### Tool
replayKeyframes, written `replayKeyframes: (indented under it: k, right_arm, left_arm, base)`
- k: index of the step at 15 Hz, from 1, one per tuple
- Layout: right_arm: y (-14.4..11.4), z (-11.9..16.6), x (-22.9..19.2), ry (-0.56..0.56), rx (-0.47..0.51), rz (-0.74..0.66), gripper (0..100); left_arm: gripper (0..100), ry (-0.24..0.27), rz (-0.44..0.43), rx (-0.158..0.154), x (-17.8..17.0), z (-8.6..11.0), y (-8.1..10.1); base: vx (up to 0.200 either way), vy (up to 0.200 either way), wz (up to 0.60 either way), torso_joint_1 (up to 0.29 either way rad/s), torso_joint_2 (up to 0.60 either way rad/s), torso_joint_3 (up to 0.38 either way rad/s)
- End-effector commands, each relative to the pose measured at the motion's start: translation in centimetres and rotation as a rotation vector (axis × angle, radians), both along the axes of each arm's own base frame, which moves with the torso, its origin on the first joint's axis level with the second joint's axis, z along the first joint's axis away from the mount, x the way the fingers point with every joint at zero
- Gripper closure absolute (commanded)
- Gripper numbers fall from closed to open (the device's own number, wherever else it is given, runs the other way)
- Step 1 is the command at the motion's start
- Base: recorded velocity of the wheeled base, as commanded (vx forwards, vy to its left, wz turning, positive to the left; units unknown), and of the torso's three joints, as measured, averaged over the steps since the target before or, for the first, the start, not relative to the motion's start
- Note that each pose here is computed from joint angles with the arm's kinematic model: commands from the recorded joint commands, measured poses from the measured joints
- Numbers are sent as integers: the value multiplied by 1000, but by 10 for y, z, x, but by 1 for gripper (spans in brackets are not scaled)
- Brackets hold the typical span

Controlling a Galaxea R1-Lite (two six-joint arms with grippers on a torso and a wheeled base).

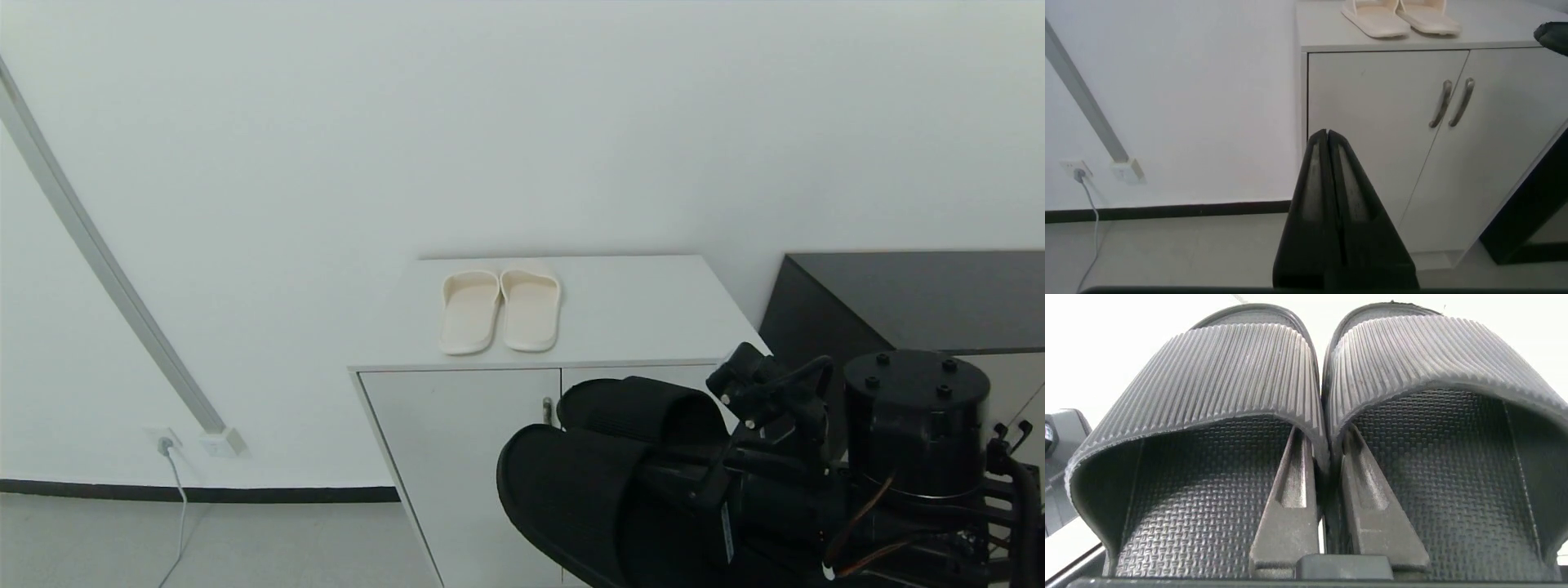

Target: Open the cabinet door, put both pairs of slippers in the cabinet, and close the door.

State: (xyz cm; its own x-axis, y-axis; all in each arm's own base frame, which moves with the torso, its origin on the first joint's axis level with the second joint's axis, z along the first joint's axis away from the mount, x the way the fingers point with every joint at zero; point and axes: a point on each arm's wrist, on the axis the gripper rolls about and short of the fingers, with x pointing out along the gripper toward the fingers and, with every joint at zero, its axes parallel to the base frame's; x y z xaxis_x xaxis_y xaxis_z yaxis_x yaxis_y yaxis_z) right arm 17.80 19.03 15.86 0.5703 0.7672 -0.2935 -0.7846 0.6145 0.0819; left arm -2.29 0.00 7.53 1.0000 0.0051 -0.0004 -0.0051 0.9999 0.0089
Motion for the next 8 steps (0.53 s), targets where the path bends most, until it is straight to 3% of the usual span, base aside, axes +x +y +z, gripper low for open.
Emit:
replayKeyframes:
  k: [1,5,6,8]
  right_arm:
    - [0,-1,-1,1,-4,2,100]
    - [0,-1,-1,3,-5,7,100]
    - [0,-1,-1,3,-5,7,100]
    - [0,-2,-2,4,-6,7,100]
  left_arm:
    - [100,1,4,2,0,0,0]
    - [100,1,-1,2,0,0,0]
    - [0,1,-1,-3,0,0,0]
    - [0,-1,3,-18,0,0,0]
  base:
    - [0,0,0,0,0,0]
    - [0,0,0,-18,47,26]
    - [0,0,0,-144,320,188]
    - [0,0,0,-190,444,251]
